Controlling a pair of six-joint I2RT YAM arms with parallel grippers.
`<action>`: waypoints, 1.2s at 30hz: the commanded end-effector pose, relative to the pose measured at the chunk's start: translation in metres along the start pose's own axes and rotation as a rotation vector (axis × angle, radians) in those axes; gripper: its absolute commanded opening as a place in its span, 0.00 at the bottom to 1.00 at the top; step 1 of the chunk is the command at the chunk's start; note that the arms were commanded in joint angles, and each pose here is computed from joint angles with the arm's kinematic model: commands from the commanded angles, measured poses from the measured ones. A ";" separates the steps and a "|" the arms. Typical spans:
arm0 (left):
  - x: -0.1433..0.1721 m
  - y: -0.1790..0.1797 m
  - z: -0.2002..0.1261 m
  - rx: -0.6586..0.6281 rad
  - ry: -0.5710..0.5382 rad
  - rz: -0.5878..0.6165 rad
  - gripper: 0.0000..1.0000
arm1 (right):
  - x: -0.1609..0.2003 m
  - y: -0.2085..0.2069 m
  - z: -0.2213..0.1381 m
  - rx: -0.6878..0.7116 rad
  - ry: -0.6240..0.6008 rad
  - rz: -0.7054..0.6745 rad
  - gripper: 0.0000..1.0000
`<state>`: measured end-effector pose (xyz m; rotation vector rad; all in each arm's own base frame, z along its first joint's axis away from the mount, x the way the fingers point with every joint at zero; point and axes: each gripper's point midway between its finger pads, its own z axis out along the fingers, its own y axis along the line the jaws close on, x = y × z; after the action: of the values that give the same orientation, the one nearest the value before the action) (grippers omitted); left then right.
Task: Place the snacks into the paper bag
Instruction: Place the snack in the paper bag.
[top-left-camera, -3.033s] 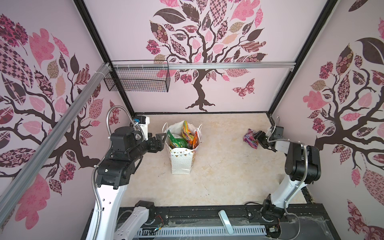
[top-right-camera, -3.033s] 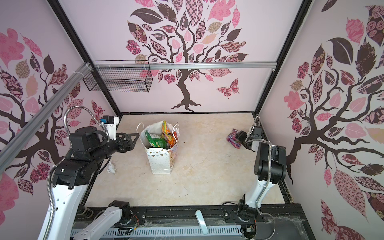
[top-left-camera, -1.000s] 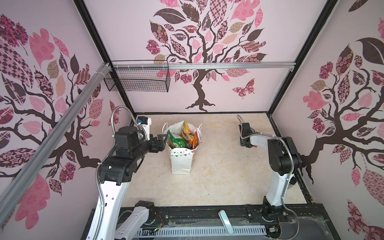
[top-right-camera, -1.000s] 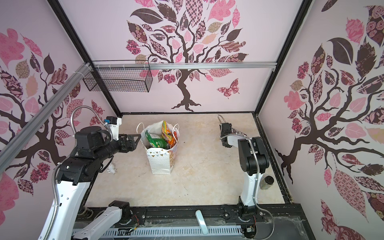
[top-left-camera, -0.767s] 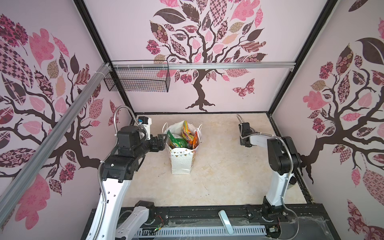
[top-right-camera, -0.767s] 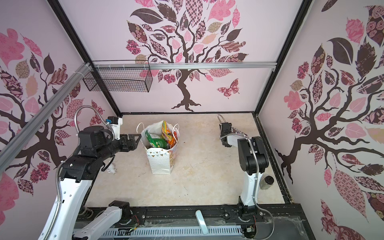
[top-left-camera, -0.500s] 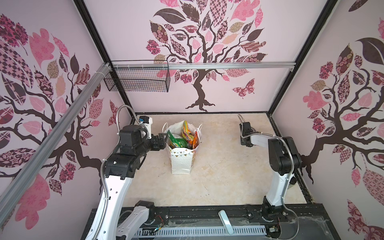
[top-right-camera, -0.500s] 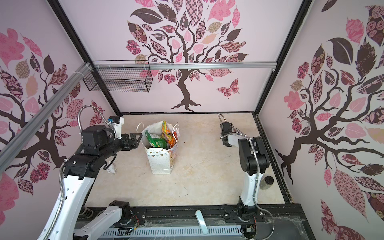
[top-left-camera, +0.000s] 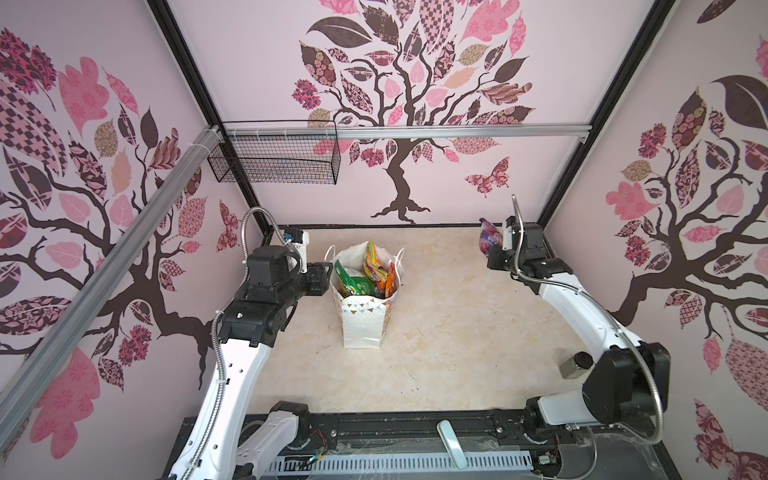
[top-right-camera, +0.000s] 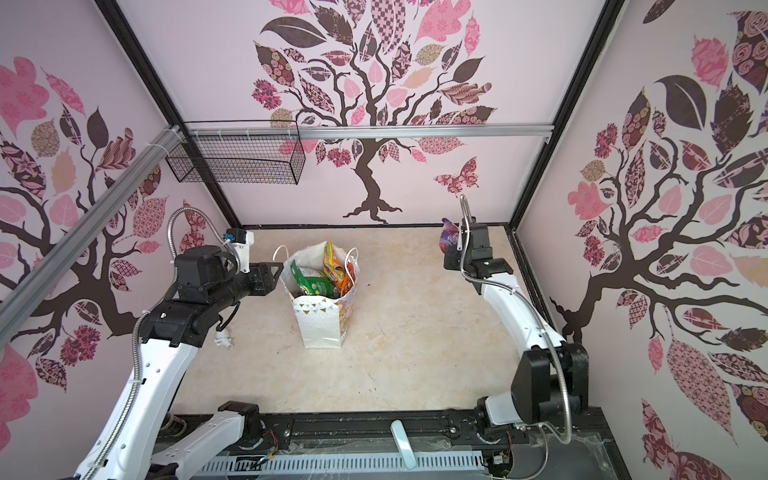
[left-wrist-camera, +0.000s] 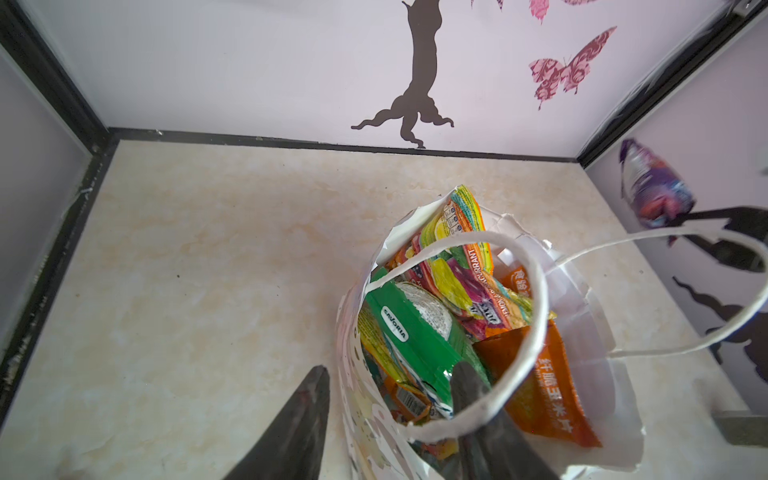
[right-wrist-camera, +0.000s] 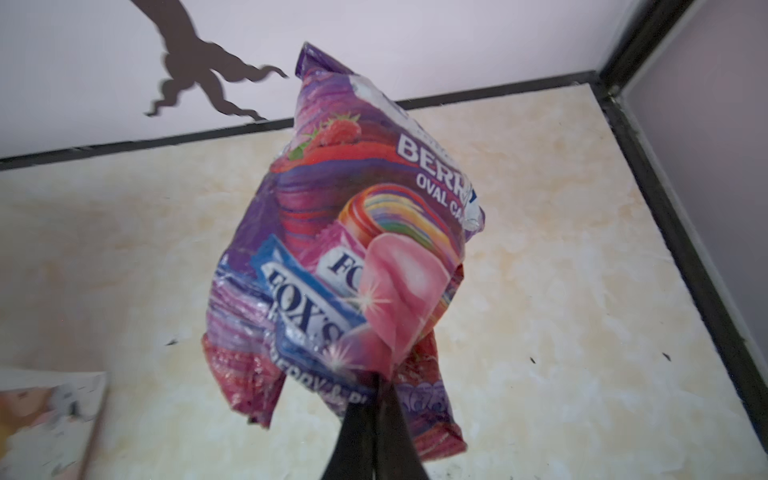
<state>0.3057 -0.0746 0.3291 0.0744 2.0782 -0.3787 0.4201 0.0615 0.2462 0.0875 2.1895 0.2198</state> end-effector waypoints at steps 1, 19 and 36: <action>0.002 0.003 0.008 -0.004 -0.010 0.014 0.32 | -0.039 0.054 -0.057 -0.287 -0.094 0.029 0.00; 0.010 0.018 0.011 -0.072 -0.014 0.021 0.05 | -0.060 0.214 -0.279 -1.194 -0.292 -0.069 0.00; 0.014 0.021 0.009 -0.090 -0.024 0.026 0.04 | -0.006 0.316 -0.253 -1.291 -0.094 -0.182 0.00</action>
<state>0.3110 -0.0616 0.3150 0.0457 2.0613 -0.2869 0.2083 0.3306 0.4354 -0.7783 1.6683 1.4367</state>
